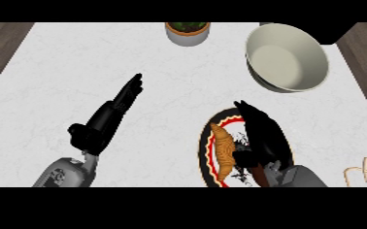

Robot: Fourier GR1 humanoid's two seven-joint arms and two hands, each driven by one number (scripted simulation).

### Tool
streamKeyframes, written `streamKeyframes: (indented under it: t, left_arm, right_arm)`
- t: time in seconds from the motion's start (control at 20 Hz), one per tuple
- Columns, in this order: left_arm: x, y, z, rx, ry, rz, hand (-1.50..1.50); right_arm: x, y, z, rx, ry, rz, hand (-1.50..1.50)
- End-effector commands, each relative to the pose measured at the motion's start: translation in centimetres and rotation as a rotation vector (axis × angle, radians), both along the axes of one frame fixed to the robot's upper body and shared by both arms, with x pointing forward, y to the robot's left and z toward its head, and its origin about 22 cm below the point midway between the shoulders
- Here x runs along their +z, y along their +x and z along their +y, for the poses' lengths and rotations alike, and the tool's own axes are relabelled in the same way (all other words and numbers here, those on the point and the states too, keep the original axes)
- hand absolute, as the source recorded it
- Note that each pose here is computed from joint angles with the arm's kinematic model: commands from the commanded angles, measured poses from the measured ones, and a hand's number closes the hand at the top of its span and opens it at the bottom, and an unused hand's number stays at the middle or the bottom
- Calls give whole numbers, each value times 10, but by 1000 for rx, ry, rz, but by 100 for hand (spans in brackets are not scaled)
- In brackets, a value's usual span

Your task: Pick the croissant from the plate and place it in the bowl

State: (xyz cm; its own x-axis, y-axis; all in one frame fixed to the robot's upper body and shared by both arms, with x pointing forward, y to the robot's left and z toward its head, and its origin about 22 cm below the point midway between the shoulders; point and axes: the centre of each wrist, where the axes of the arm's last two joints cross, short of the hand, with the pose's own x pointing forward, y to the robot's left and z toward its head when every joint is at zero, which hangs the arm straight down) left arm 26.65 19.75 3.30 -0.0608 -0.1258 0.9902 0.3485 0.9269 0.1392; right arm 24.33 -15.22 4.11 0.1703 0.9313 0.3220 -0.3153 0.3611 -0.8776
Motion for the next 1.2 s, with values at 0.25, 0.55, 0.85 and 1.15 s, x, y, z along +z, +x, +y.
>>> streamKeyframes:
  t: [0.25, 0.55, 0.85, 1.15]
  left_arm:
    - [-2, 1, 0, 4, -1, -1, 0]
    - [-10, -5, 0, -6, 8, -1, 0]
    - [2, 6, -5, 17, 2, -2, 0]
    - [-2, 1, 16, 15, 3, -3, 0]
  right_arm:
    - [70, 18, 63, 2, -102, 341, -150]
    - [60, 23, 88, -36, -153, 404, -150]
    - [47, 22, 103, -30, -176, 377, -150]
    - [36, 1, 96, -19, -211, 288, -150]
